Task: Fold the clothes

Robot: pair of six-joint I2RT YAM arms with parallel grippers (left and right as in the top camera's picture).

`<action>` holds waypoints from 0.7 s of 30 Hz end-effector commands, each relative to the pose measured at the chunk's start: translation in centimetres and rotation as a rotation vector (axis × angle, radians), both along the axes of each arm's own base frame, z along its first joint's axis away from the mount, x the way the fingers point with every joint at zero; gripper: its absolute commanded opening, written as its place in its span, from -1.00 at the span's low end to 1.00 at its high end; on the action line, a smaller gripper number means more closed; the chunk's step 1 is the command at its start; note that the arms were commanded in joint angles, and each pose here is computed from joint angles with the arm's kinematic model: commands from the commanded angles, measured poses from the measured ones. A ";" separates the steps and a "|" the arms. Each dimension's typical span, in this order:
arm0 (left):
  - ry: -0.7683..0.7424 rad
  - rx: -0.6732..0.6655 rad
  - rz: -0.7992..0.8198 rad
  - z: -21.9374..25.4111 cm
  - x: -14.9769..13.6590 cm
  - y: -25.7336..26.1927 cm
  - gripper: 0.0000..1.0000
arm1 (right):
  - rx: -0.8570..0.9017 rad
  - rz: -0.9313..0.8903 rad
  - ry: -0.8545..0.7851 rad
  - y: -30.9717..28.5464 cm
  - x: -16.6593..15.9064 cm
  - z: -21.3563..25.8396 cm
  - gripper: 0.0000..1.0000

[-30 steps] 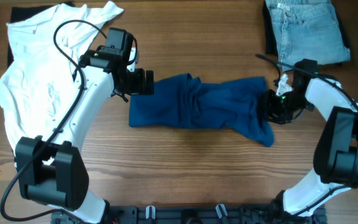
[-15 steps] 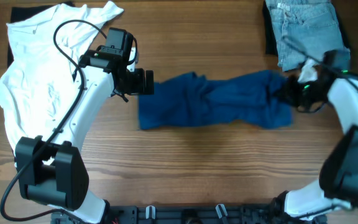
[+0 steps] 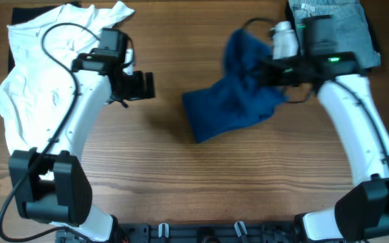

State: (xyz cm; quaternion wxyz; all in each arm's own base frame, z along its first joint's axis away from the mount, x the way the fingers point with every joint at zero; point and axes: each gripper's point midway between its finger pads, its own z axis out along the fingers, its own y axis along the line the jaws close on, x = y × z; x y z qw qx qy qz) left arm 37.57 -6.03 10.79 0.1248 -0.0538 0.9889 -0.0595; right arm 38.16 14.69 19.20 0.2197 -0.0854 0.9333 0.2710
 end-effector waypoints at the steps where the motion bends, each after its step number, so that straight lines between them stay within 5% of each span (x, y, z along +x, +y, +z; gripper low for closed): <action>1: -0.025 0.015 0.088 0.6 0.8 4.0 1.00 | -0.043 0.068 0.049 4.1 -0.9 -2.1 -0.92; 6: -0.039 0.017 0.228 0.7 1.1 9.4 1.00 | -0.085 0.183 0.170 8.2 -3.0 -7.0 -0.91; 8: -0.038 0.016 0.261 0.7 0.9 10.7 1.00 | -0.106 0.234 0.200 9.2 -4.0 -8.3 -0.55; 11: -0.039 0.014 0.287 0.7 0.8 11.7 1.00 | -0.110 0.314 0.194 10.5 -5.1 -8.7 0.31; 21: -0.060 -0.028 0.275 0.9 1.4 11.0 0.99 | -0.158 0.232 -0.006 7.7 -1.8 -1.8 0.44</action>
